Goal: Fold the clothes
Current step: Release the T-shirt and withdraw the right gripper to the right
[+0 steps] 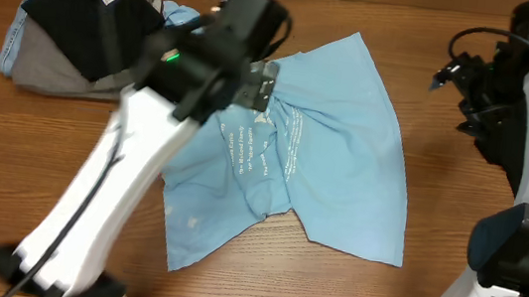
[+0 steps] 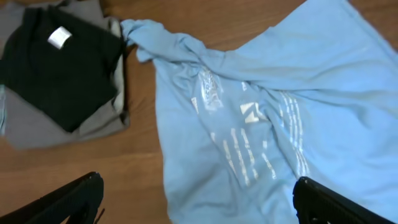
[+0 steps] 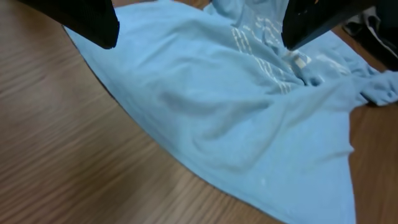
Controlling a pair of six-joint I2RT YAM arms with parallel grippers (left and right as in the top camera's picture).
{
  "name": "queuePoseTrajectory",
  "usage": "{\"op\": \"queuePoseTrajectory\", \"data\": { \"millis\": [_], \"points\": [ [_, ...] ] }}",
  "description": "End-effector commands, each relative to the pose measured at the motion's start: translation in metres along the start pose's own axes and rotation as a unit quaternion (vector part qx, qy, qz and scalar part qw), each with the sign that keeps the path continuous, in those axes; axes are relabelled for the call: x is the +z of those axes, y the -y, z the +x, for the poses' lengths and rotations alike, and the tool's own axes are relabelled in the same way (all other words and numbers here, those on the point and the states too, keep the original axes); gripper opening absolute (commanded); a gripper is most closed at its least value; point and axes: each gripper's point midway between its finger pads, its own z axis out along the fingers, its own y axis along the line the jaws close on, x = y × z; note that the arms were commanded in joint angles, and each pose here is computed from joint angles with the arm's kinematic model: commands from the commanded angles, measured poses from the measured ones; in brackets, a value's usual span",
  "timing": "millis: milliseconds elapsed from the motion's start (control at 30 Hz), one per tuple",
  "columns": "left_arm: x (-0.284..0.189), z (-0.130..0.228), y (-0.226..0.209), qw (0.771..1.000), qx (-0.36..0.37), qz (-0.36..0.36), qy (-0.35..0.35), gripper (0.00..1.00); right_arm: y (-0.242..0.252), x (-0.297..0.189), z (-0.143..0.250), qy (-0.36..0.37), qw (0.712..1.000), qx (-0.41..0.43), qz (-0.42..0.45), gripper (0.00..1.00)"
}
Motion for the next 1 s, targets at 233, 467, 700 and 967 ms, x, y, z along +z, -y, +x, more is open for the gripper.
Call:
{"op": "queuePoseTrajectory", "data": {
  "millis": [233, 467, 700, 967],
  "points": [
    [-0.023, 0.047, -0.019, 0.994, -0.081, -0.015, -0.072, 1.0, 0.015, -0.049, 0.034, 0.093, 0.991, 0.008, 0.093, 0.89],
    [-0.006, 0.09, -0.018, 0.984, -0.078, -0.037, -0.158, 1.0, 0.014, -0.052, 0.047, 0.109, 0.988, -0.015, 0.108, 1.0],
    [0.02, 0.139, -0.013, 0.967, -0.069, -0.049, -0.24, 1.0, 0.038, -0.059, 0.027, 0.113, 0.987, 0.026, 0.11, 1.0],
    [0.031, 0.187, 0.001, 0.954, -0.087, -0.007, -0.288, 1.0, 0.059, -0.065, 0.012, 0.085, 0.993, 0.005, 0.084, 1.0]
  ]
}}
